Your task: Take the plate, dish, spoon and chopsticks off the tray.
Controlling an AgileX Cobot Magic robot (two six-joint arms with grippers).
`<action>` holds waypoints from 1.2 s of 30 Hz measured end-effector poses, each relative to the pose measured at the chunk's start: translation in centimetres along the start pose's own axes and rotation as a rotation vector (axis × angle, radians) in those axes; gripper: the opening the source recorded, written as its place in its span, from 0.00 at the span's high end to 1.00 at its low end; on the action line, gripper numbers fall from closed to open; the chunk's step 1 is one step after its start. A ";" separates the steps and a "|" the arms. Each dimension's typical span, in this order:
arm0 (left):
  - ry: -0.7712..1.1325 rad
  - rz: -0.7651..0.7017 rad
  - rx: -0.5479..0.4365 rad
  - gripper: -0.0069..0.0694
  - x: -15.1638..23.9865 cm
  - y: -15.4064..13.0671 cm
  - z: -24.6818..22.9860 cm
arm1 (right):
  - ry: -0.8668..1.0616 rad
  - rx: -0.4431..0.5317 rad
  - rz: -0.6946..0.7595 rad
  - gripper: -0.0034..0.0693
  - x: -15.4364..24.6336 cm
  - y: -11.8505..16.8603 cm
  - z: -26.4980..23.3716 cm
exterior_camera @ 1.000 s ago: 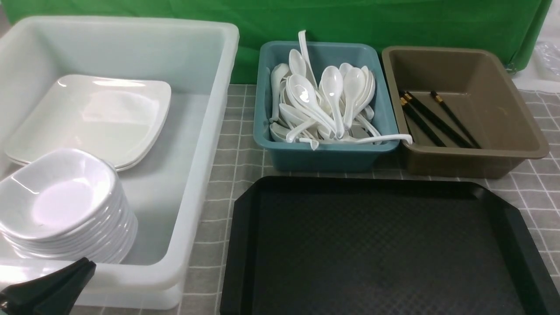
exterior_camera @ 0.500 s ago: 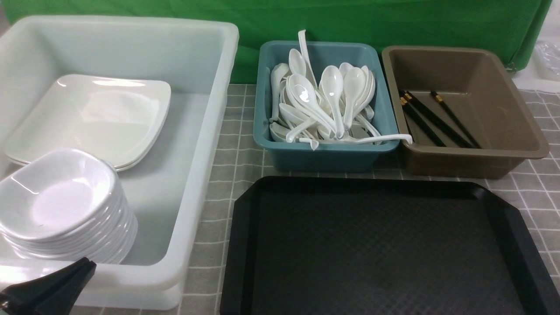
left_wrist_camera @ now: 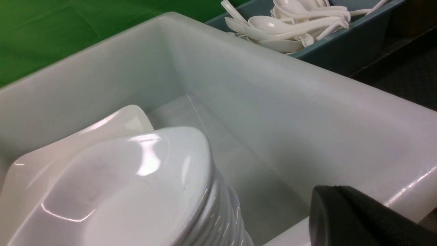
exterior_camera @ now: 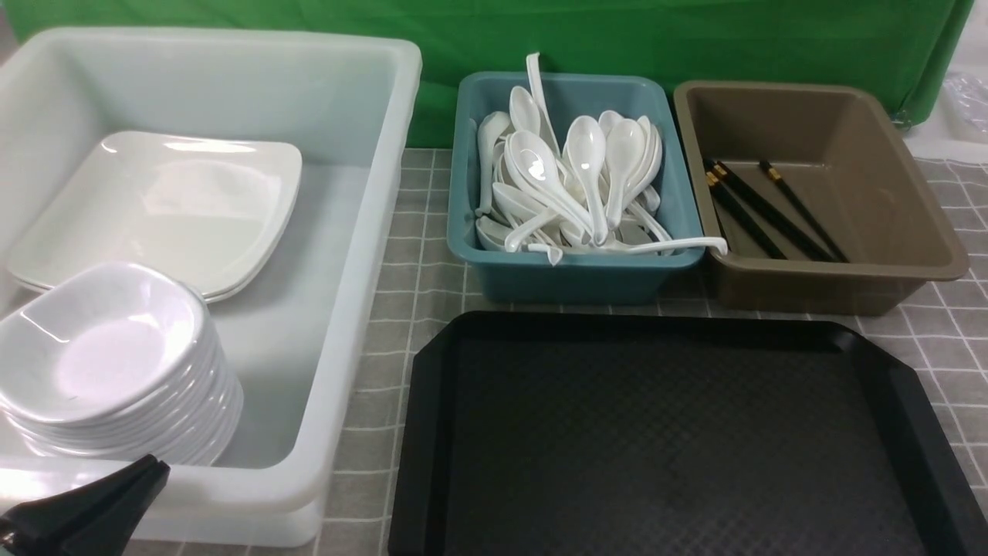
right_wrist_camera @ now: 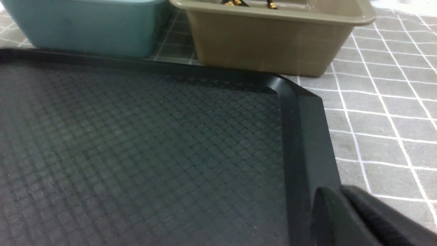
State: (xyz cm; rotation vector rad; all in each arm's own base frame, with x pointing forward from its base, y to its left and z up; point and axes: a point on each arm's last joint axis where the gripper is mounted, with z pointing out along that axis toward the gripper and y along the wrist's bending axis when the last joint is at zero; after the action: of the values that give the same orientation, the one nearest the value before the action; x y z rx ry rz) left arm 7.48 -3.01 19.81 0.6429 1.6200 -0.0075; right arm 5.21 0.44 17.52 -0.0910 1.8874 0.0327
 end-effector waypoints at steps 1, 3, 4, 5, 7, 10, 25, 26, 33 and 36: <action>-0.006 -0.003 -0.012 0.90 0.1 0.1 -0.1 | 0.001 0.000 0.000 0.87 0.0 0.0 0.0; -0.012 -0.028 -0.032 0.90 0.2 0.1 -0.3 | 0.001 0.000 0.000 0.87 0.0 0.0 0.0; -0.022 -0.051 -0.058 0.90 0.2 0.3 -0.5 | 0.001 0.000 0.001 0.87 0.0 0.0 0.0; -0.061 -0.130 -0.127 0.90 0.1 0.8 -1.0 | 0.000 0.000 0.001 0.86 0.0 0.0 0.0; -0.115 -0.251 -0.238 0.90 -0.1 1.5 -1.7 | 0.000 0.000 0.001 0.85 0.0 0.0 0.0; -0.181 -0.436 -0.414 0.90 0.0 2.3 -2.9 | 0.001 0.000 0.001 0.84 0.0 0.0 0.0; 0.019 -0.541 -0.447 0.90 1.9 1.7 -2.8 | 0.000 0.000 0.002 0.80 0.0 0.0 0.0; 0.019 -0.540 -0.447 0.90 1.9 1.7 -2.8 | 0.000 0.000 0.002 0.80 0.0 0.0 0.0; 0.017 -0.539 -0.448 0.90 1.8 1.7 -2.8 | -0.001 0.000 0.002 0.77 0.0 0.0 0.0; 0.017 -0.539 -0.448 0.90 1.8 1.7 -2.8 | -0.001 0.000 0.002 0.76 0.0 0.0 0.0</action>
State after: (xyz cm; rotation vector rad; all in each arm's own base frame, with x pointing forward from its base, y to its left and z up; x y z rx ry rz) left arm 5.59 0.20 19.20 -0.1445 1.6943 -0.0327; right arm 5.22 0.44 17.51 -0.0892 1.8862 0.0345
